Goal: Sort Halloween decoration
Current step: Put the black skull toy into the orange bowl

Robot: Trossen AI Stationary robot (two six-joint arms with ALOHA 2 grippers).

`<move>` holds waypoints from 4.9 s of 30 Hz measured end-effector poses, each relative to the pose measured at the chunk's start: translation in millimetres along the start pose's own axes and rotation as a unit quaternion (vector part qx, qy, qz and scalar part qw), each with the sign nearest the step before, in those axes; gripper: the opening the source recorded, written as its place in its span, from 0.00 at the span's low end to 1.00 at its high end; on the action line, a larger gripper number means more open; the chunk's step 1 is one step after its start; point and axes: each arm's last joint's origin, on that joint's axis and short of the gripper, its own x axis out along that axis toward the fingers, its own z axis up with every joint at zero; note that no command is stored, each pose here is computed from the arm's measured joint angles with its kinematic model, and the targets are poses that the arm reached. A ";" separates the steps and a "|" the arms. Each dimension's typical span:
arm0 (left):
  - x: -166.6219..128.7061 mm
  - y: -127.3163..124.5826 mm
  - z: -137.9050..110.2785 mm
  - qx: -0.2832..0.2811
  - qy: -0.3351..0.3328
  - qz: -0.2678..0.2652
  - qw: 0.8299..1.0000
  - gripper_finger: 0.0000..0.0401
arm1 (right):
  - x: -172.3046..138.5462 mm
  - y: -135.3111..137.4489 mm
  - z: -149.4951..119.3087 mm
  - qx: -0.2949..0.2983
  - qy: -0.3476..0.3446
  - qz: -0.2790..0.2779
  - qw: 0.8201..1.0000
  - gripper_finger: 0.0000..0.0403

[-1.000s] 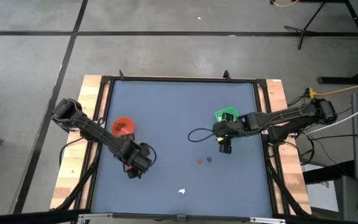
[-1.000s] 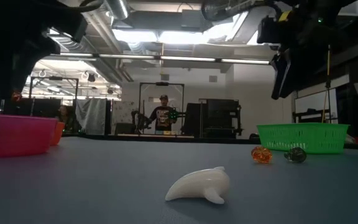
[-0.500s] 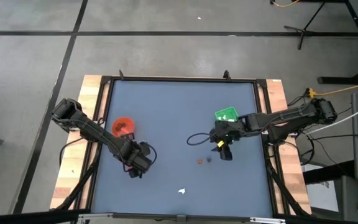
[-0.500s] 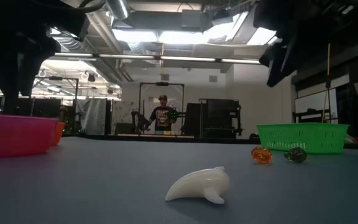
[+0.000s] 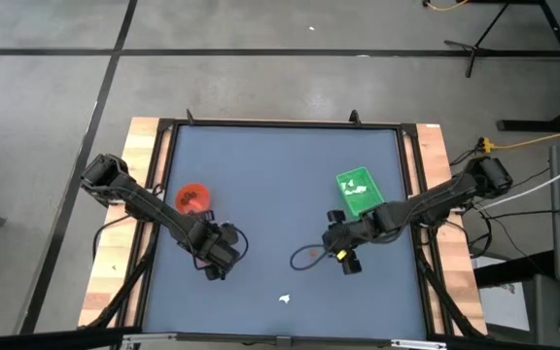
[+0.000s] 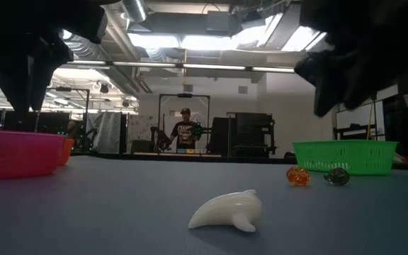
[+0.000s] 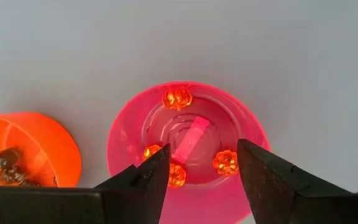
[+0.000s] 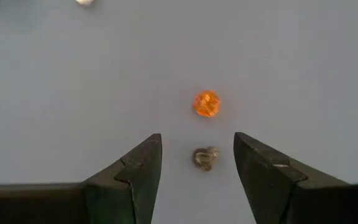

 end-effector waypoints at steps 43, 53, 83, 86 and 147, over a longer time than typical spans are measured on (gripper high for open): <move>0.0 -0.4 0.4 0.000 -0.002 -0.002 1.000 0.42 | 69.1 -3.0 -20.2 -0.004 0.114 -0.040 0.993 0.25; 0.0 -0.4 0.5 0.000 -0.002 -0.002 1.000 0.42 | 69.8 -3.0 -19.8 -0.003 0.111 -0.033 0.993 0.24; -41.8 14.6 -1.1 -0.025 -0.191 0.020 0.981 0.42 | 17.1 -46.9 92.1 -0.012 -0.070 -0.097 0.993 0.24; -42.3 15.5 6.1 -0.033 -0.225 0.029 0.973 0.42 | 9.0 -53.7 102.2 -0.003 -0.093 -0.103 0.990 0.24; -78.4 -9.0 43.9 0.171 -0.476 0.145 0.850 0.42 | -37.7 -92.2 153.3 0.275 -0.245 0.218 0.904 0.24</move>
